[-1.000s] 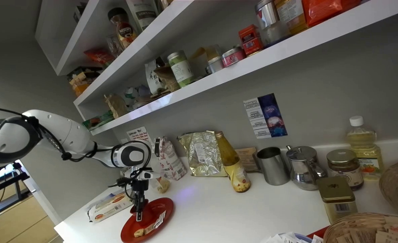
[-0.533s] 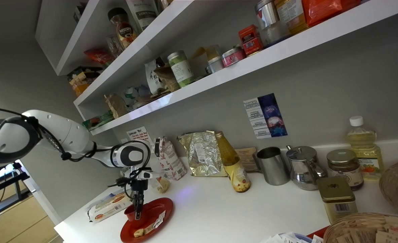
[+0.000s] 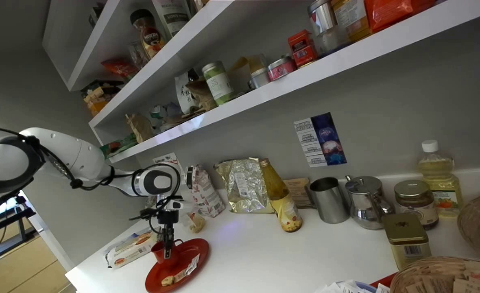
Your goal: Move the red mug off the plate and place it to the right of the plate
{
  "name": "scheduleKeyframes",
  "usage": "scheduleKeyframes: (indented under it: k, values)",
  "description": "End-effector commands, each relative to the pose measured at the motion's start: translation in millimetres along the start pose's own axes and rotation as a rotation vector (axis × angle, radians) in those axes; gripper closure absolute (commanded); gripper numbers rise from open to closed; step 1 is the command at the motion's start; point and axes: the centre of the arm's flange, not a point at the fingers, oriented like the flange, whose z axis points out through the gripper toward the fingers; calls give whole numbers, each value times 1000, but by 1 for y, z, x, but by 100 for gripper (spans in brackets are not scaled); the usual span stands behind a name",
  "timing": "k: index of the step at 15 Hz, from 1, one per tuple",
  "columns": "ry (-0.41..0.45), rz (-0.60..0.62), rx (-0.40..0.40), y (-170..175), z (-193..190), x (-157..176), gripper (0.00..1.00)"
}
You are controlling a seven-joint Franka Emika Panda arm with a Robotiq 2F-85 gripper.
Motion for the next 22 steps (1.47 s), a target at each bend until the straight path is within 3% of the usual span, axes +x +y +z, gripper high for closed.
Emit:
scheduleKeyframes:
  k: [1, 8, 22]
  values:
    - [24, 56, 25, 22, -31, -21, 98]
    - [50, 164, 56, 87, -54, -28, 98]
    - [-17, 394, 143, 262, -13, -5, 98]
